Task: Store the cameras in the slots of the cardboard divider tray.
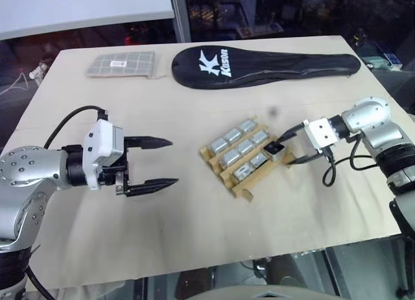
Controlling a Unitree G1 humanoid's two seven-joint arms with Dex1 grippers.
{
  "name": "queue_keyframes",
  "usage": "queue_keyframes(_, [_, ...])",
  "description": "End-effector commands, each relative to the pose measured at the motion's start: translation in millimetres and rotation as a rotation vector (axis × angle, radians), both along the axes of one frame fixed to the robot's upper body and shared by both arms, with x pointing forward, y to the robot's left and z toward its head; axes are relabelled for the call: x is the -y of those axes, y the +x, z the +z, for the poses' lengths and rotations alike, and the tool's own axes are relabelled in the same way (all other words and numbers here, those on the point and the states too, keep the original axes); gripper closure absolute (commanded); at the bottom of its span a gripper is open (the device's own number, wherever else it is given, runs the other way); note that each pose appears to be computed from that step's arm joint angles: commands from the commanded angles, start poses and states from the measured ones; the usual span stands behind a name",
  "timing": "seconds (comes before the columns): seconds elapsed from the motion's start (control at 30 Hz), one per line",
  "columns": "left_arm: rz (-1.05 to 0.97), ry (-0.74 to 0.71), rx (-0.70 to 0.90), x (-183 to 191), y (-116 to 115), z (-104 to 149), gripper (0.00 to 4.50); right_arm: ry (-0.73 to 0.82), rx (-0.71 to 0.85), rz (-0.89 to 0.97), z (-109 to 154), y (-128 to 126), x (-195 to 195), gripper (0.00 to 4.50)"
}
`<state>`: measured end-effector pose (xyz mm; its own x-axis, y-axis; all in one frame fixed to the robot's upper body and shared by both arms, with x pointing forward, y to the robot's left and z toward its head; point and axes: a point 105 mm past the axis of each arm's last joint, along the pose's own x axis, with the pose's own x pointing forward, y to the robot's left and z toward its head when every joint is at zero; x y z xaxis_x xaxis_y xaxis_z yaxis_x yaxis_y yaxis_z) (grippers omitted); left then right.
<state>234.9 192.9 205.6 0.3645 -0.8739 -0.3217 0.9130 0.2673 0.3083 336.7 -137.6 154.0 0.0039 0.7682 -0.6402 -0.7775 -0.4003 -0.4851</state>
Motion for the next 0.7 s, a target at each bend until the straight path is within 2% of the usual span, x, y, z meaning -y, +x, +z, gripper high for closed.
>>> queue_keyframes(0.03, [-0.020,0.002,0.039,3,-1,7,0.29,-0.009,0.042,0.034,12,1,0,1.61])
queue_keyframes(0.3, [-0.017,0.005,0.039,2,-1,7,0.29,-0.012,0.035,0.018,8,6,-4,1.61])
queue_keyframes(0.7, [-0.013,0.001,0.037,3,-3,6,0.29,0.044,-0.015,-0.018,21,9,-12,1.61])
